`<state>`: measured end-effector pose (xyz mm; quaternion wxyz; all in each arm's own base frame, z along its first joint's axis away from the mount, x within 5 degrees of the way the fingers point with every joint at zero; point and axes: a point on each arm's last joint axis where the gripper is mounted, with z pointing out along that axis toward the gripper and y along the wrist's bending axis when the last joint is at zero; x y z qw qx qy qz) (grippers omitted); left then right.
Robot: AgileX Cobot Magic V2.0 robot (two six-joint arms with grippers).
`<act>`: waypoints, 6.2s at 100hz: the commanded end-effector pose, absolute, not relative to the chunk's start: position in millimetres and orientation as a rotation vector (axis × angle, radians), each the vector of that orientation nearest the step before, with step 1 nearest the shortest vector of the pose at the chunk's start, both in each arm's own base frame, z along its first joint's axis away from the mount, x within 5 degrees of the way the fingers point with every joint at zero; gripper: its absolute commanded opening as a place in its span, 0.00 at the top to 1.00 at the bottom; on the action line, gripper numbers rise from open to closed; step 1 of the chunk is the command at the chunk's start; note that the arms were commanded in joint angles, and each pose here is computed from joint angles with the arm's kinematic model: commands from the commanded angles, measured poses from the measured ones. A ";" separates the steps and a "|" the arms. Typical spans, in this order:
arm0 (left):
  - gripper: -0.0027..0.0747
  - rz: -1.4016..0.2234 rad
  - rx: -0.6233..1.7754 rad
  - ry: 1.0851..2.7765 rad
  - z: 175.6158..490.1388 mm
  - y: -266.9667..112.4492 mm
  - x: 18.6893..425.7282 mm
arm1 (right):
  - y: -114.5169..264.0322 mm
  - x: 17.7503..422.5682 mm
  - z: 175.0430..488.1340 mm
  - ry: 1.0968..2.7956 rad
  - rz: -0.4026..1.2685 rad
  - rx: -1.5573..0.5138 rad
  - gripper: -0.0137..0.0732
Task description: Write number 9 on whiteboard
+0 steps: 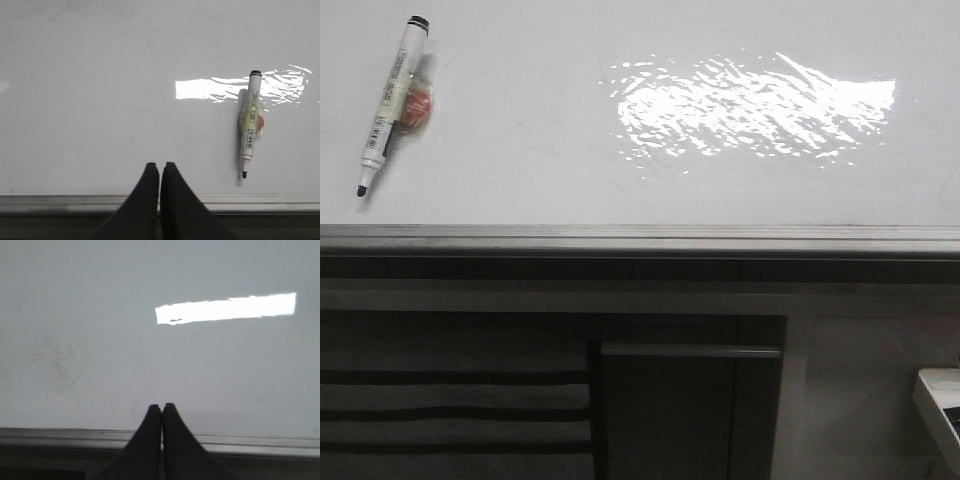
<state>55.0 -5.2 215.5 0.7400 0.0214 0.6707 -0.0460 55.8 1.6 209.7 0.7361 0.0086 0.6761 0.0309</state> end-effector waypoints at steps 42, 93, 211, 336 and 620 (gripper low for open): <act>0.99 -0.150 0.009 1.262 291.9 -3.4 35.3 | 0.7 33.7 290.5 1.385 0.090 0.035 0.93; 0.99 -0.145 0.087 1.630 366.1 -12.2 76.7 | 1.2 69.3 343.5 1.738 0.053 0.027 0.93; 0.58 -0.120 0.080 1.675 359.5 -11.2 86.2 | 0.7 76.5 341.9 1.763 0.034 0.019 0.46; 0.30 -0.248 0.259 1.911 328.2 -44.9 146.8 | 1.1 76.4 341.4 1.768 0.044 0.023 0.10; 0.96 -0.486 1.645 1.800 366.8 -191.4 136.9 | 103.0 151.6 392.7 1.811 0.718 -1.201 0.24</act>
